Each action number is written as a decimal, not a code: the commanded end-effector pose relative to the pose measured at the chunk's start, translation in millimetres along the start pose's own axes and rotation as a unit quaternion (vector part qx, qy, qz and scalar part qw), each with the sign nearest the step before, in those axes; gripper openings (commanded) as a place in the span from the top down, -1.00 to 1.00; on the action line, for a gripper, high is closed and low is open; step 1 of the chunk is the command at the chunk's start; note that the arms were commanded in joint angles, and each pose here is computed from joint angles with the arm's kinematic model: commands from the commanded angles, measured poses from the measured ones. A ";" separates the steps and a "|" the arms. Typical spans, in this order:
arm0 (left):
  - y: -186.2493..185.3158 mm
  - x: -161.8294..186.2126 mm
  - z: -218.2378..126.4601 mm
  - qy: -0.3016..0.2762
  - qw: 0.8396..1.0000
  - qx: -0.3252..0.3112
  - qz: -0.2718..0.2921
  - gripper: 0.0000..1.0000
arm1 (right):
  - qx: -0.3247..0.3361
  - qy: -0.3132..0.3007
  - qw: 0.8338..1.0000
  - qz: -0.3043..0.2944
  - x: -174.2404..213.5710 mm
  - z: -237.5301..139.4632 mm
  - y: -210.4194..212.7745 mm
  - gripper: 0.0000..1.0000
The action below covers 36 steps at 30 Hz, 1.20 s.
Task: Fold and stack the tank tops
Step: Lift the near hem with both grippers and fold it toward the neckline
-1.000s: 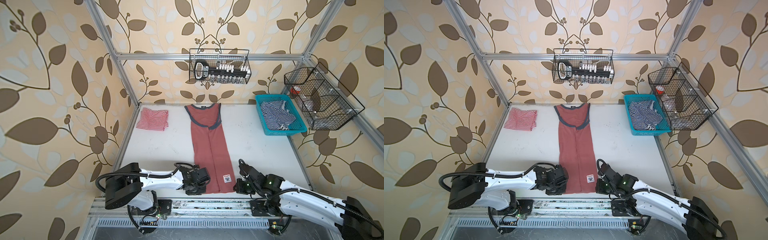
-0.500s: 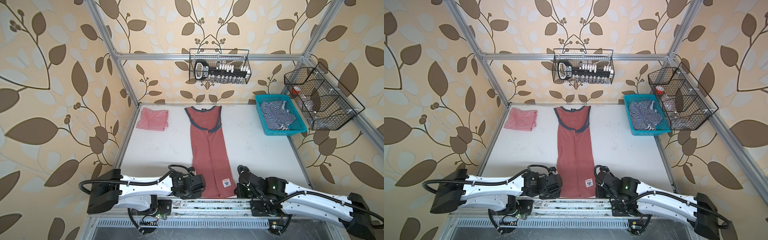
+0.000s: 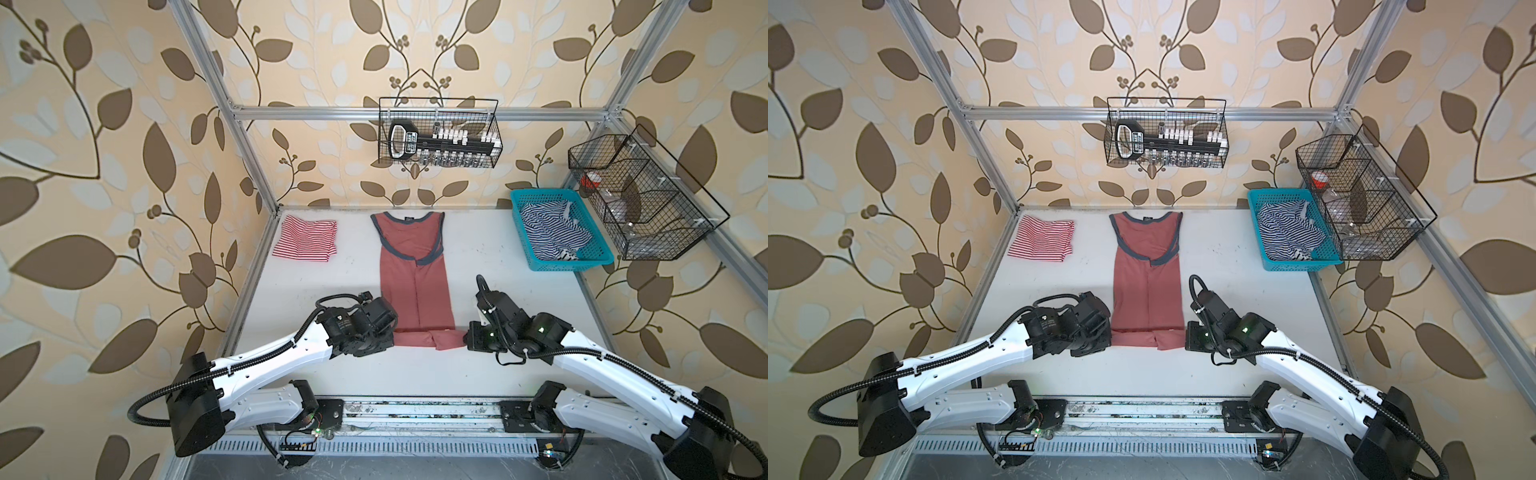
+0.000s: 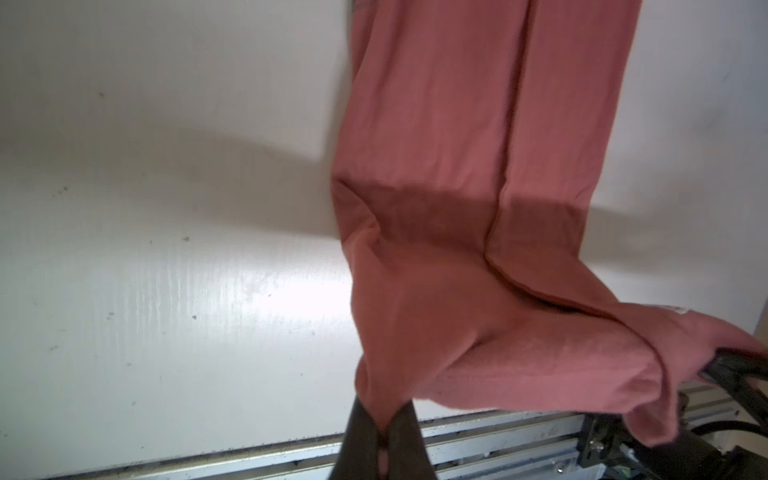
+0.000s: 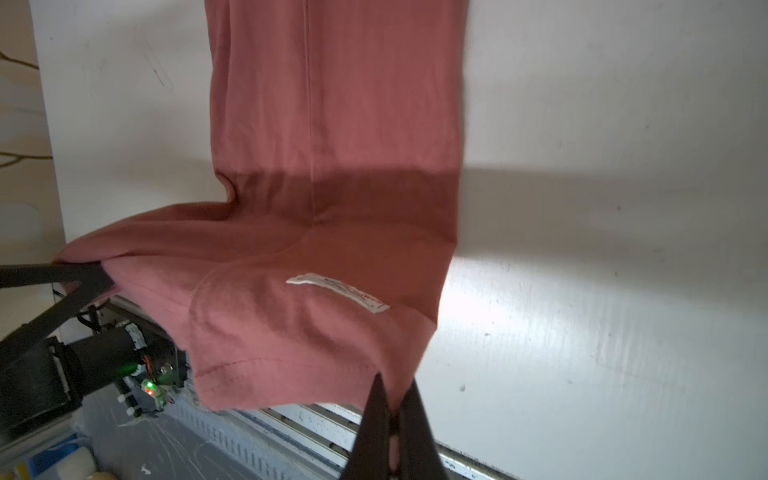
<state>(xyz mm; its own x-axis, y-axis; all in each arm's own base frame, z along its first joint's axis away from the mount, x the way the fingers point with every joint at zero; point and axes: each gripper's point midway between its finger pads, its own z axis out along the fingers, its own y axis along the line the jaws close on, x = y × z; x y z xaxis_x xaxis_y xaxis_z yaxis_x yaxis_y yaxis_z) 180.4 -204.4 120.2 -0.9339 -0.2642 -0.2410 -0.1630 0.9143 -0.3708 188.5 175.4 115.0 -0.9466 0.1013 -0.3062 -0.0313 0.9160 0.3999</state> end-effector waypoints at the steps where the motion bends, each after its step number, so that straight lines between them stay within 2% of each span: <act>1: -6.7 -22.8 -3.7 0.004 0.999 -0.011 0.048 1.00 | -0.015 0.009 0.999 -0.037 -18.9 -0.8 6.3 1.00; 5: -13.8 -46.5 6.1 0.021 0.998 -0.020 0.054 1.00 | -0.025 0.018 0.999 -0.036 -46.6 8.2 8.4 1.00; 16: -25.0 -115.8 22.8 0.023 0.999 -0.007 0.035 1.00 | -0.061 0.035 0.997 -0.032 -119.9 35.8 19.4 1.00; 22: -27.1 -144.0 40.6 0.043 0.999 -0.003 0.029 1.00 | -0.069 0.052 0.996 -0.022 -146.1 56.8 18.1 1.00; 29: -28.8 -173.8 58.5 0.051 0.998 -0.004 0.027 1.00 | -0.077 0.045 0.996 -0.011 -180.3 67.4 15.3 1.00; 36: -24.8 -191.9 72.2 0.059 0.998 -0.001 0.013 1.00 | -0.082 0.067 0.994 0.003 -193.9 90.2 7.8 1.00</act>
<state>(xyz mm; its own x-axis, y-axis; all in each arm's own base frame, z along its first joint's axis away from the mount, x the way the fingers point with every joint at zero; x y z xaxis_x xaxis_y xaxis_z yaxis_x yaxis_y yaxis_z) 379.3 -198.3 102.0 -0.9658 -0.2167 -0.1421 -0.1574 0.9261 -0.3429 398.5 195.5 107.3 -0.9724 0.0706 -0.2224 -0.0591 0.8476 0.5273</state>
